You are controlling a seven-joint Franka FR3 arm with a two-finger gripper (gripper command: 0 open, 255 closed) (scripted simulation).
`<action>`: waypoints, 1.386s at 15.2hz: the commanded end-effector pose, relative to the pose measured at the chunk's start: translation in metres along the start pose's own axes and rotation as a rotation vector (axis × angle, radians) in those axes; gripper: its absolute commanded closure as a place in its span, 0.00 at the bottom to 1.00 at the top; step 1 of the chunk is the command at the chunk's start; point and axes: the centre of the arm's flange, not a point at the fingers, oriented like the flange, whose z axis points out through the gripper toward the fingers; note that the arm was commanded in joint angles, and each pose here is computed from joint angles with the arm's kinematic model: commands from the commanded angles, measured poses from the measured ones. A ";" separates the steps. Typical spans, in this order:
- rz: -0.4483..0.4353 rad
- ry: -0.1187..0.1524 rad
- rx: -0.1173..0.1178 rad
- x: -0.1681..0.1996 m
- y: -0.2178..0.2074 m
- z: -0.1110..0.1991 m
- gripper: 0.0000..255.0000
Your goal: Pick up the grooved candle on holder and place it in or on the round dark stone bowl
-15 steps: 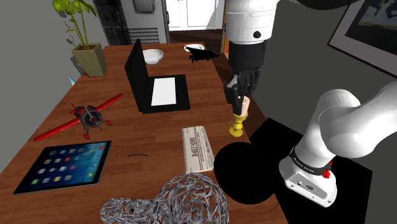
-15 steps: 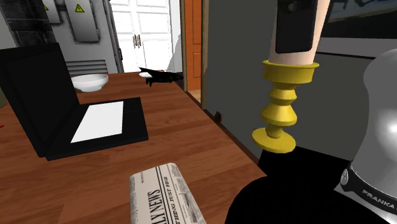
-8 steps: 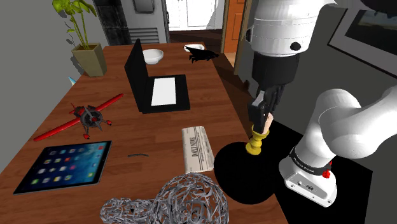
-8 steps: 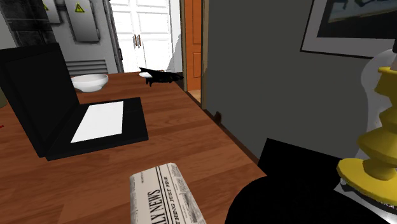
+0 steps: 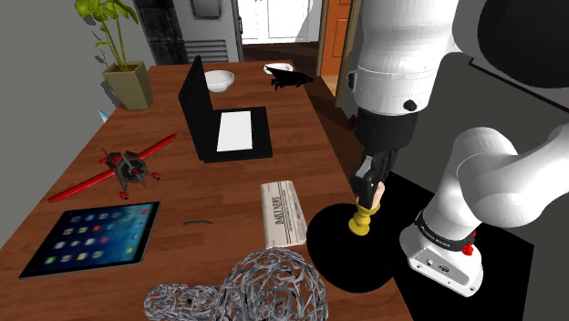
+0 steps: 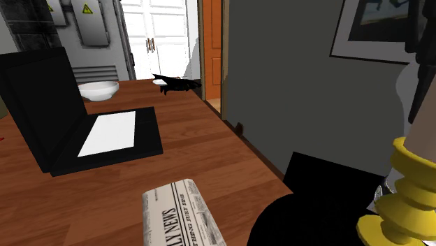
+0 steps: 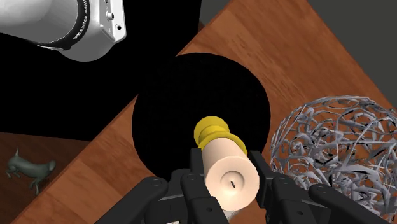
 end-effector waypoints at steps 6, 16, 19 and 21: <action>0.000 0.000 0.000 0.006 0.002 0.037 1.00; 0.000 0.000 0.000 0.009 0.002 0.063 1.00; 0.000 0.000 0.000 0.009 0.002 0.063 1.00; 0.000 0.000 0.000 0.009 0.002 0.062 0.00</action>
